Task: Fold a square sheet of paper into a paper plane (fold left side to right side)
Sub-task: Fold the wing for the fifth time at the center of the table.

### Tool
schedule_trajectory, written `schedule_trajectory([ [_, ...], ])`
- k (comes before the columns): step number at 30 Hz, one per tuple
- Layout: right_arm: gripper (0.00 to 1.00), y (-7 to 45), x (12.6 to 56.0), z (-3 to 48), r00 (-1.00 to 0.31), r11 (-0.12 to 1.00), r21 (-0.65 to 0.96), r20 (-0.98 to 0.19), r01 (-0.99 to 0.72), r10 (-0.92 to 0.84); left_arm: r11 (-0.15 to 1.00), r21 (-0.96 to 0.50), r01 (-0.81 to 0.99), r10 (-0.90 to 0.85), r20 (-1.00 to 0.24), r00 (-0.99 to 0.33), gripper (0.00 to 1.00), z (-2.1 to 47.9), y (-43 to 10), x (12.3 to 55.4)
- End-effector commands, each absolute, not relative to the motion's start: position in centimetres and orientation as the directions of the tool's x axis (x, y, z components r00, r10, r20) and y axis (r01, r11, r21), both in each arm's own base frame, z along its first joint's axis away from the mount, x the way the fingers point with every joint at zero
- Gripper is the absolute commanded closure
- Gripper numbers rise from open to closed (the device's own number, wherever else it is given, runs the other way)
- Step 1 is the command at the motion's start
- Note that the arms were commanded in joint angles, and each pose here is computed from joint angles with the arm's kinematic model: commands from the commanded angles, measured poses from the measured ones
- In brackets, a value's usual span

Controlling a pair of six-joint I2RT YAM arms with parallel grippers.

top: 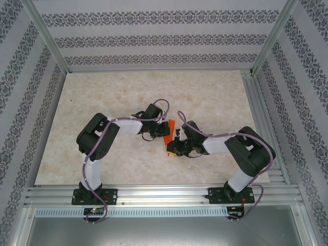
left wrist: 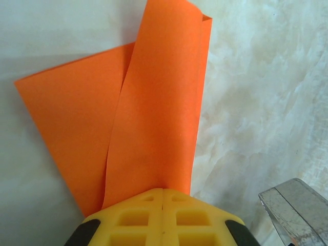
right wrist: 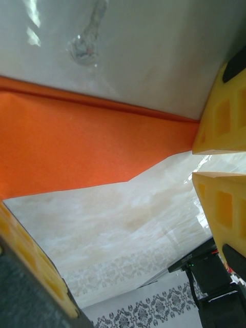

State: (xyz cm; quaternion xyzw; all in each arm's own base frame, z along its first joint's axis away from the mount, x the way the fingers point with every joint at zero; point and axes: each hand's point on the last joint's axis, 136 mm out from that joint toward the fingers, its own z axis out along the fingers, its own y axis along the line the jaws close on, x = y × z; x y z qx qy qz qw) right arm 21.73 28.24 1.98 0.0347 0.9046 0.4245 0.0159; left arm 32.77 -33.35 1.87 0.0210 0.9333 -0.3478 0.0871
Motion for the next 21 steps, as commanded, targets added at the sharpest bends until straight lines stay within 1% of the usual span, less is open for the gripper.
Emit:
schedule_trajectory([
  [1,0.83,28.86,22.47,2.55,-0.996,0.635,0.772,-0.02,0.039,0.086,0.861,-0.506,0.041,-0.029,-0.13,-0.991,0.95,-2.97,-30.33,31.5],
  [14,0.82,29.38,23.0,2.73,-0.993,0.632,0.774,-0.039,0.038,0.107,0.861,-0.508,0.042,-0.03,-0.132,-0.991,0.95,-2.97,-30.37,31.5],
  [21,0.82,29.42,23.27,1.9,-0.991,0.643,0.764,-0.037,0.056,0.13,0.861,-0.508,0.041,-0.03,-0.131,-0.991,0.96,-2.95,-30.36,31.54],
])
